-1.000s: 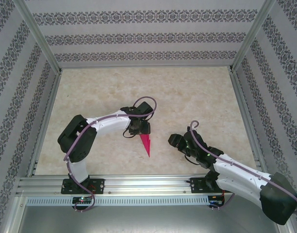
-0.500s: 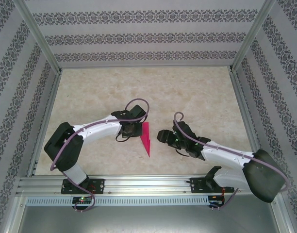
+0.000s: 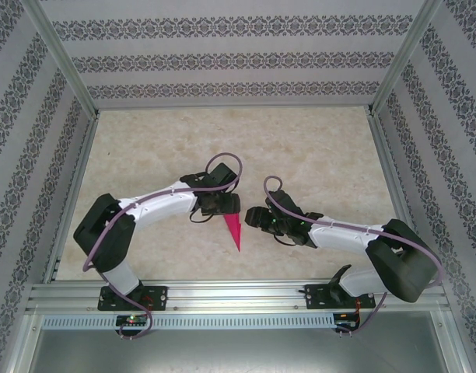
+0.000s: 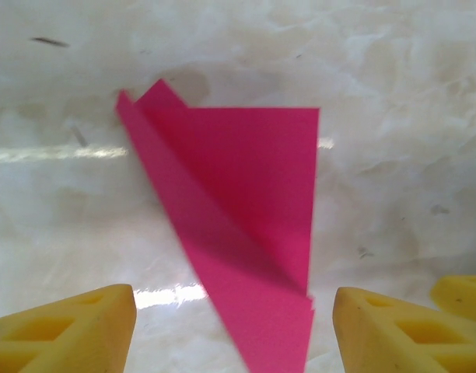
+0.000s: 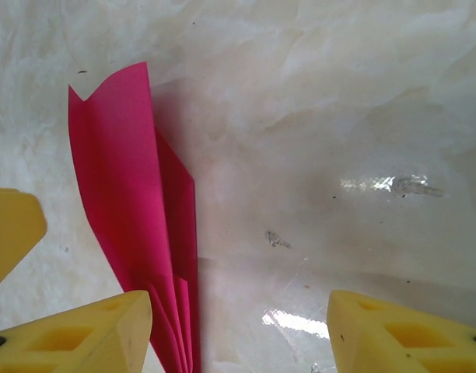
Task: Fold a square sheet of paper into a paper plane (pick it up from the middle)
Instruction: Move a paper plane to the center of the table.
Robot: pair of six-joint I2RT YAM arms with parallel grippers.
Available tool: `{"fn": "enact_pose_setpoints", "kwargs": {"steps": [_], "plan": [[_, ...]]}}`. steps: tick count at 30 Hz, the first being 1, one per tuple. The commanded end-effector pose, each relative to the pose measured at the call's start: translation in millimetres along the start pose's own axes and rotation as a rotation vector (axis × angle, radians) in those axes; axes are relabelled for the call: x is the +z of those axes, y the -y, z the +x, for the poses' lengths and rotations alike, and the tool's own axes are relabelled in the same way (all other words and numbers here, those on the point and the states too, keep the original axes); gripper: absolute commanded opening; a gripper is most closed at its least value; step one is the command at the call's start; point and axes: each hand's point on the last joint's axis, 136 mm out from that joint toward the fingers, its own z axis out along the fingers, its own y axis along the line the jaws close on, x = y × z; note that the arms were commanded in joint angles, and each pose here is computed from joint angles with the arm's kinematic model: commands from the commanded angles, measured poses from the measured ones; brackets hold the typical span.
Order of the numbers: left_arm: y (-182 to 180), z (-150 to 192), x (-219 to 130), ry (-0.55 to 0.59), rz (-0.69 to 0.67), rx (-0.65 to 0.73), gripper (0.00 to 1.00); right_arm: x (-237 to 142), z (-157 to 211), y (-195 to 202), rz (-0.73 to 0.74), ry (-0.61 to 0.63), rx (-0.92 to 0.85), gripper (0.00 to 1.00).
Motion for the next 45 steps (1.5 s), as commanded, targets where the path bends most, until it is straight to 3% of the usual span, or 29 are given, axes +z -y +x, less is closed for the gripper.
{"fn": "enact_pose_setpoints", "kwargs": {"steps": [1,4,17,45], "plan": [[9,-3,11,-0.03,0.025,0.002,0.69,-1,-7,-2,0.007,0.039,0.008,0.62],[7,-2,14,-0.041,0.006,0.009,0.63,1,-5,-5,-0.005,0.031,0.005,0.62],[-22,9,3,-0.017,-0.026,-0.012,0.12,11,4,-52,-0.157,-0.016,-0.113,0.59],[-23,10,1,-0.01,-0.015,-0.016,0.12,40,35,-72,-0.237,-0.143,-0.188,0.52]]}}
